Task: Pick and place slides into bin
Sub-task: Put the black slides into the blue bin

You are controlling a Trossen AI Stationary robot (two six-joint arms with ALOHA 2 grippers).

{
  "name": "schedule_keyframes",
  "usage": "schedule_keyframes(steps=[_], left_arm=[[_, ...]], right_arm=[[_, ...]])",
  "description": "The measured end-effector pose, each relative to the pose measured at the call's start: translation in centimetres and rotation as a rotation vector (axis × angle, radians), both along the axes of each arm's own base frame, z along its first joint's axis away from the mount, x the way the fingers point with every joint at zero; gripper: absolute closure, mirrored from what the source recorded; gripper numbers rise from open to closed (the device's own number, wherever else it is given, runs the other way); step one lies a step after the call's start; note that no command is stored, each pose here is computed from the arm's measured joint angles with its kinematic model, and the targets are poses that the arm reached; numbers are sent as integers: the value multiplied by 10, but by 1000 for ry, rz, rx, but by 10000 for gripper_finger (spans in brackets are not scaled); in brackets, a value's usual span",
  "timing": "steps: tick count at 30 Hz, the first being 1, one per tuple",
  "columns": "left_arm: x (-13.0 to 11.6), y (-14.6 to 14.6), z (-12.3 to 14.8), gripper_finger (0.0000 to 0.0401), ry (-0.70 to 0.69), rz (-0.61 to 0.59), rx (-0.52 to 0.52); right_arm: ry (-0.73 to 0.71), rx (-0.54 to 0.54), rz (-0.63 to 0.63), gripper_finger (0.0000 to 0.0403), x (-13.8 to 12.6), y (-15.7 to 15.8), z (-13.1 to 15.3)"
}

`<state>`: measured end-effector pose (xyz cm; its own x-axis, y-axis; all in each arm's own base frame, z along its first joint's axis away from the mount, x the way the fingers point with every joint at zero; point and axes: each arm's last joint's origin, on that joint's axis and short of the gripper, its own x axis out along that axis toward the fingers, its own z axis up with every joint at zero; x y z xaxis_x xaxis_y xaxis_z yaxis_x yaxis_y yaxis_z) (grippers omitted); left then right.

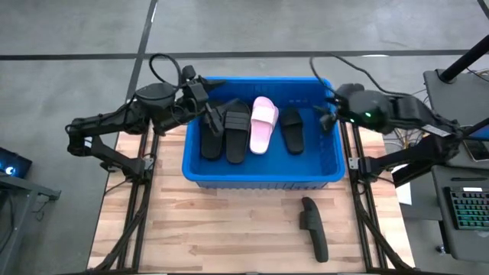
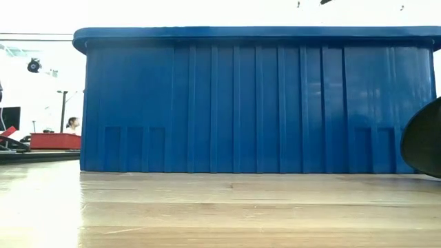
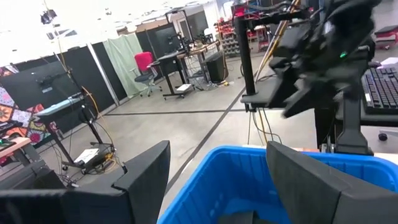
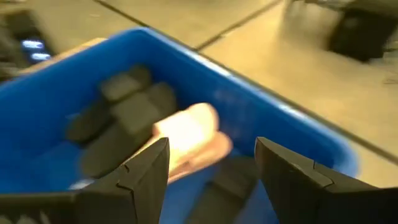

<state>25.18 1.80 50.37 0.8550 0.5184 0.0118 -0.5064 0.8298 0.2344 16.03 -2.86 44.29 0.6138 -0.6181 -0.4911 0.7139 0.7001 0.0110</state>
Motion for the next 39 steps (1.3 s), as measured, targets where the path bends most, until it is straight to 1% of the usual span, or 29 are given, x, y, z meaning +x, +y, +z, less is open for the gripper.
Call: schedule_keyframes(steps=[2, 4, 9, 12, 15, 19, 21, 25, 31, 34, 39], left_arm=[[4, 0, -1, 150, 1, 0, 0], [7, 0, -4, 150, 11, 0, -1], [14, 0, -8, 150, 26, 0, -3], [17, 0, -10, 150, 37, 0, -4], [21, 0, -12, 150, 45, 0, -4], [24, 0, -15, 150, 54, 0, -5], [25, 0, -15, 150, 57, -2, -8], [26, -1, -15, 150, 19, -3, -69], [27, -1, -16, 150, 20, -2, -72], [27, -1, -16, 150, 21, -3, -72], [29, -1, -18, 150, 27, -3, -73]], right_arm=[[-39, 42, 73, 177, -5, 11, 2], [-50, 96, 157, 177, -8, 21, 2], [-17, 248, 335, 177, -11, 48, -4], [-1, 318, 448, 177, -9, 66, -6], [28, 372, 547, 177, -7, 85, -10], [86, 412, 641, 177, -4, 115, -17], [129, 431, 670, 177, -3, 131, -23], [261, 425, 690, 177, 2, 167, -43], [456, 389, 673, 177, 10, 217, -80], [520, 356, 685, 177, 12, 235, -95], [572, 324, 667, 177, 19, 254, -115]])
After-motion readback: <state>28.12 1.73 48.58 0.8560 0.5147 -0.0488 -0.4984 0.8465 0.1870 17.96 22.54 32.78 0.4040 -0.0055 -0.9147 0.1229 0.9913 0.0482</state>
